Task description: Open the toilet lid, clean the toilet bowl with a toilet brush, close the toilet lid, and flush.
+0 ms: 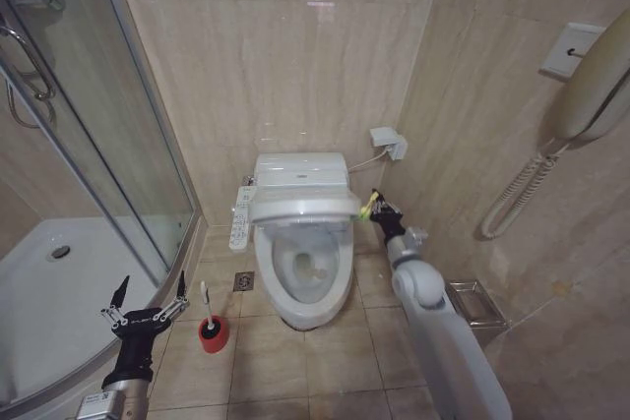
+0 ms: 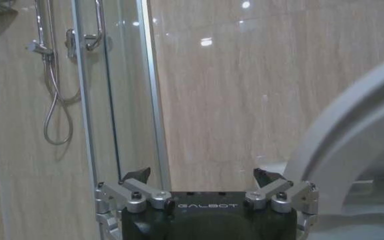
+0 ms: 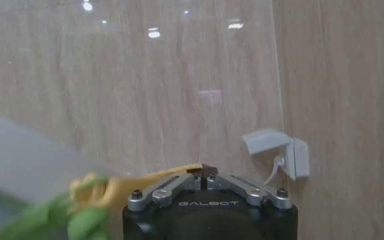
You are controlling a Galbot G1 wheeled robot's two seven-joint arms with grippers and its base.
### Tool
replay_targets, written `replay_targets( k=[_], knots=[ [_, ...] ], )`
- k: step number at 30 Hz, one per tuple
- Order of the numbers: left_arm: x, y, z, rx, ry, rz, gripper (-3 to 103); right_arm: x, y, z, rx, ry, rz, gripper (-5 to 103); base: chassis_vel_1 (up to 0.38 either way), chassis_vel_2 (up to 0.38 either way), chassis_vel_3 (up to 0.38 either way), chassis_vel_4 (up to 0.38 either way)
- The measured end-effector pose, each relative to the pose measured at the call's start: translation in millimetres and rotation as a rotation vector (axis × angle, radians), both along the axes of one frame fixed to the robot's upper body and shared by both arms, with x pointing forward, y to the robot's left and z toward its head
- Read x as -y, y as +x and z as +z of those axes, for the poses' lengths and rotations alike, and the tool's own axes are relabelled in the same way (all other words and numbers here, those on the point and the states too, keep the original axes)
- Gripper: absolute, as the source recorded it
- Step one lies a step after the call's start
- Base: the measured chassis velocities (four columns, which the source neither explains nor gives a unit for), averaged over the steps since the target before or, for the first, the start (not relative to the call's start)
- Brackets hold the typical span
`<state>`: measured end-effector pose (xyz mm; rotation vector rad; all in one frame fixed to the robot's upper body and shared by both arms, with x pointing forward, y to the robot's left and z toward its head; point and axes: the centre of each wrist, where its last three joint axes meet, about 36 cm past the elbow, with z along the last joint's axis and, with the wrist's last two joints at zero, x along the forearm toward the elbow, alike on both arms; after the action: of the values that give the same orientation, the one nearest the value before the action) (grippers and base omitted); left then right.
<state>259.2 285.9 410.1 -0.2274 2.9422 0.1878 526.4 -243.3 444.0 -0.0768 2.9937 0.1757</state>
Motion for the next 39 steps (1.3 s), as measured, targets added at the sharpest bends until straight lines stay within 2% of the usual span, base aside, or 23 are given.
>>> replay_targets(
  k=[18, 28, 39],
  knots=[
    [0.0, 0.0, 0.0, 0.0, 0.0, 0.0, 100, 1.8, 92.1, 40.3, 0.027, -0.013, -0.015, 1, 0.0, 0.0, 0.0, 0.0],
    [0.0, 0.0, 0.0, 0.0, 0.0, 0.0, 100, 5.9, 147.2, 70.7, 0.042, -0.058, -0.038, 1, 0.0, 0.0, 0.0, 0.0],
    [0.0, 0.0, 0.0, 0.0, 0.0, 0.0, 100, -16.2, 193.1, 95.2, 0.033, -0.077, -0.035, 1, 0.0, 0.0, 0.0, 0.0]
  ],
)
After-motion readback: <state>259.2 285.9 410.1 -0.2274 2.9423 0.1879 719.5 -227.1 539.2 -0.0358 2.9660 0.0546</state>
